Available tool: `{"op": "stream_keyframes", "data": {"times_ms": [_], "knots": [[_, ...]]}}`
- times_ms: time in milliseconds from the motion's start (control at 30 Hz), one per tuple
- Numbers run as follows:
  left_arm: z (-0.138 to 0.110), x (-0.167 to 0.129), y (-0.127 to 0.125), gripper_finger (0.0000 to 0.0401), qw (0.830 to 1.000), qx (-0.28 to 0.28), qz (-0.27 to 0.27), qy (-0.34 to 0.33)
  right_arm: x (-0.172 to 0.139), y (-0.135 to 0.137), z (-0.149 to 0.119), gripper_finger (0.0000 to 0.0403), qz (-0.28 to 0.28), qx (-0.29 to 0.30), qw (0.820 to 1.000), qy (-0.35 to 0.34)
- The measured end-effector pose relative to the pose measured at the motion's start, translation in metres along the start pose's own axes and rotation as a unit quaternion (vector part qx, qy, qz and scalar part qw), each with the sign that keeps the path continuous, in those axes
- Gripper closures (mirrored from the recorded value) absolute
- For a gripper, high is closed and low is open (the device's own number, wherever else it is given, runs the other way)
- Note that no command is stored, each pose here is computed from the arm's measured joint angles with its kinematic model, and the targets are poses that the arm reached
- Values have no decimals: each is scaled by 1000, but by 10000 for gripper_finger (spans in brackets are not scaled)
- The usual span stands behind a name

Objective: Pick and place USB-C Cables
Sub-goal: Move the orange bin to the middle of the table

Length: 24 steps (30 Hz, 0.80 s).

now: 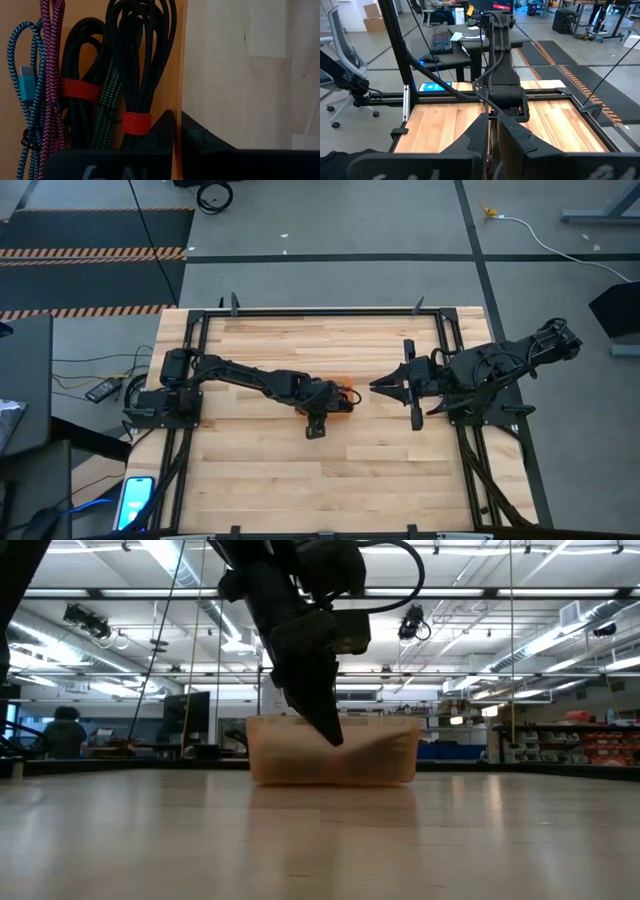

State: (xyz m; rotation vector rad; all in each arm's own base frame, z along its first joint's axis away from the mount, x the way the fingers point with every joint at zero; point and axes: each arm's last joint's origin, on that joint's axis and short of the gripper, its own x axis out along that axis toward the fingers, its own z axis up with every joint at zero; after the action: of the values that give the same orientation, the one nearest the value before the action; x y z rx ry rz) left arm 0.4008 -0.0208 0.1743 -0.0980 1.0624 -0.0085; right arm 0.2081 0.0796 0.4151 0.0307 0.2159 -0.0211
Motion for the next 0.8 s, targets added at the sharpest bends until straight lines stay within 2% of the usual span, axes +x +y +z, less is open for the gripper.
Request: {"op": "stream_keyframes", "data": {"times_ms": [800], "knots": [[-1,0,-7,389,1000,8,-5,4,0,0,0,357,0,-1,1000,2]]}}
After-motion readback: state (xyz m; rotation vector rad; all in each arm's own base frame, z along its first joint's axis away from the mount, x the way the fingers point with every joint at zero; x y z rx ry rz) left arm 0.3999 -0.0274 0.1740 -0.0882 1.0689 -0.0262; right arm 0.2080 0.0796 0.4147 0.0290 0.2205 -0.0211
